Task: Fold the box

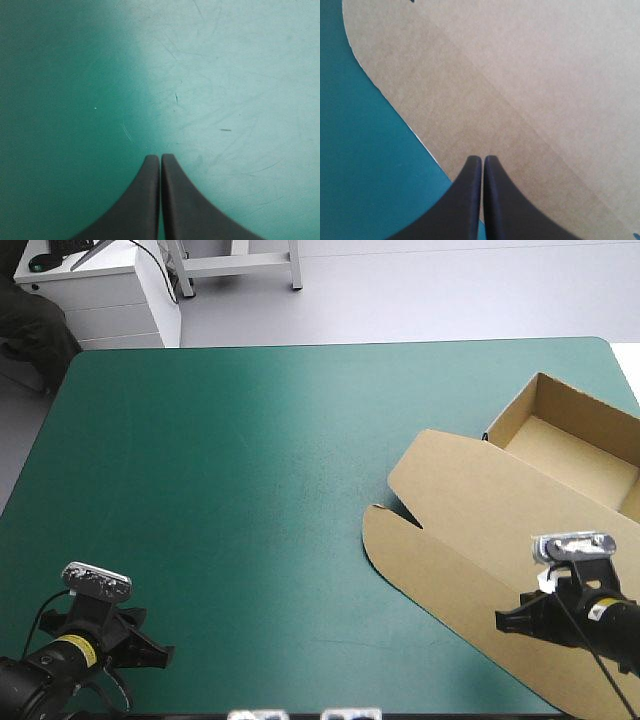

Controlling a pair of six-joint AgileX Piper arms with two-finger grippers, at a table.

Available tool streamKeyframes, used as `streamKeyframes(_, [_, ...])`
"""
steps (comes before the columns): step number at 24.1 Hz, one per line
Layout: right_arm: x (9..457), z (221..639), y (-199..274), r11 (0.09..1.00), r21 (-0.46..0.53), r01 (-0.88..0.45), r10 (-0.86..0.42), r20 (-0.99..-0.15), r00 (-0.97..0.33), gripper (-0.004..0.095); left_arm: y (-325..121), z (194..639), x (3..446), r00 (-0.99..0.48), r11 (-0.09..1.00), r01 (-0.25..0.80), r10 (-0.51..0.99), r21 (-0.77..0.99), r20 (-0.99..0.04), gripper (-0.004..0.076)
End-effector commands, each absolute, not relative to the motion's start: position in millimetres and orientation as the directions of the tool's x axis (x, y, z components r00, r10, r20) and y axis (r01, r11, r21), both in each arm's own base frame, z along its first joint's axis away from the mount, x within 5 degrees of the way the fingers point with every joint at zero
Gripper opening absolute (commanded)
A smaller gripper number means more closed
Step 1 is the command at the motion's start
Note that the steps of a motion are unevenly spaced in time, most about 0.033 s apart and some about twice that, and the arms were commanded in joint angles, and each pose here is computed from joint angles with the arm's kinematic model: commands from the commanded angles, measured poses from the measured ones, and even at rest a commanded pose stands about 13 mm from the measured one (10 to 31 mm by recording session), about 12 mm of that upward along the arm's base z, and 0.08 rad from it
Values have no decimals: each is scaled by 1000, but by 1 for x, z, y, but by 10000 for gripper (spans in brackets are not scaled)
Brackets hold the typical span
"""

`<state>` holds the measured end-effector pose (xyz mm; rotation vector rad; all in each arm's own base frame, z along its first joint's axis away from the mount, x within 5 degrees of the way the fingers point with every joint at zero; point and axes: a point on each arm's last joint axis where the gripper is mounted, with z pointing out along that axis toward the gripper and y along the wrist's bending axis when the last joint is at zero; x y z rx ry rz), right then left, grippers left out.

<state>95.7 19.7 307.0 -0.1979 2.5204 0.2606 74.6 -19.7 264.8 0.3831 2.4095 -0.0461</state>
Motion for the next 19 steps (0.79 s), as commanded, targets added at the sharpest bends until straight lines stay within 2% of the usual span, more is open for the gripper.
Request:
streamKeyframes(1, [82, 303, 20, 973, 129, -193, -59, -666, -743, 0, -22, 275, 79, -674, 954, 292, 252, 62, -694, -8])
streamKeyframes(5, [66, 294, 16, 983, 98, -153, -40, -705, -708, 0, -22, 275, 79, -674, 954, 292, 252, 62, -694, -8])
streamKeyframes(9, [48, 295, 11, 990, 19, -142, -77, -764, -641, 0, -22, 275, 79, -674, 954, 292, 252, 62, -694, -8])
streamKeyframes(19, [40, 278, 12, 990, 18, -140, -74, -777, -626, 0, -22, 275, 79, -674, 954, 292, 253, 64, -694, -8])
